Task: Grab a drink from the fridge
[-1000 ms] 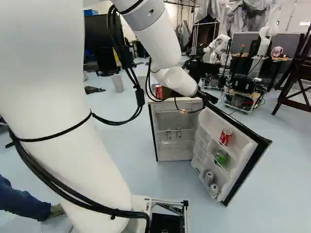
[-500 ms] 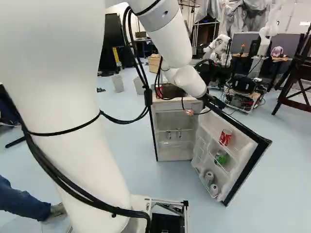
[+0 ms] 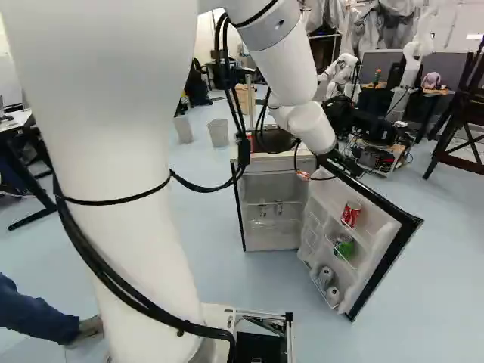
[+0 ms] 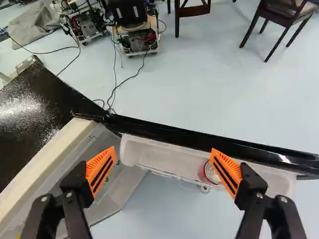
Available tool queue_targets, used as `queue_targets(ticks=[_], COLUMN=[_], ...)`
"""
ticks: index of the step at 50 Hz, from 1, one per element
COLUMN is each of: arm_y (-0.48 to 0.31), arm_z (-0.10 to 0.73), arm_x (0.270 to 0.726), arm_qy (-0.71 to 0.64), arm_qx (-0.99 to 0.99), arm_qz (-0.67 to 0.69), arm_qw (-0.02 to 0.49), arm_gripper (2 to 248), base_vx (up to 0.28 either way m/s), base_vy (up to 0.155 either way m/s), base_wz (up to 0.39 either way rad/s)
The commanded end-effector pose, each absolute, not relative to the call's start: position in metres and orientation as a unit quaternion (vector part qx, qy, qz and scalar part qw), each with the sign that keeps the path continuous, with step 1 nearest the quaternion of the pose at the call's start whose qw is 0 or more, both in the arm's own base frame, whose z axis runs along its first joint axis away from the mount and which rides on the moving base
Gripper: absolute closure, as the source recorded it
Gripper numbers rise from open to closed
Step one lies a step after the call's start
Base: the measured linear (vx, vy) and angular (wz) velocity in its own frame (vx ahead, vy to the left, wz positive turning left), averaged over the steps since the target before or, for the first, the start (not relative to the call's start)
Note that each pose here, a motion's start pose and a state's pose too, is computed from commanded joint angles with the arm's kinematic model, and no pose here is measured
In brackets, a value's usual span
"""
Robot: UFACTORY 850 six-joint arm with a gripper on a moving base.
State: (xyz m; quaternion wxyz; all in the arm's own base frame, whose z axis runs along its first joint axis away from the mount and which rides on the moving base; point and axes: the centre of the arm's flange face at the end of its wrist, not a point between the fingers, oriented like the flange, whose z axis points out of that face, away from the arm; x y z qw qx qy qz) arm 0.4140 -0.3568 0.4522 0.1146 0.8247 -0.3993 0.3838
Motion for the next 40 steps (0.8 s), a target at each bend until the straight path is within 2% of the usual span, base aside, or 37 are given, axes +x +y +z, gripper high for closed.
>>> queue_targets(ticks=[40], arm_y=[-0.427], arm_z=[0.447], arm_x=[0.416], arm_qy=[-0.435], arm_qx=[0.807], arm_qz=[0.377], arm_qw=[0.128], arm_gripper=[3], base_vx=[0.0], base_vy=[0.0], base_wz=[0.0])
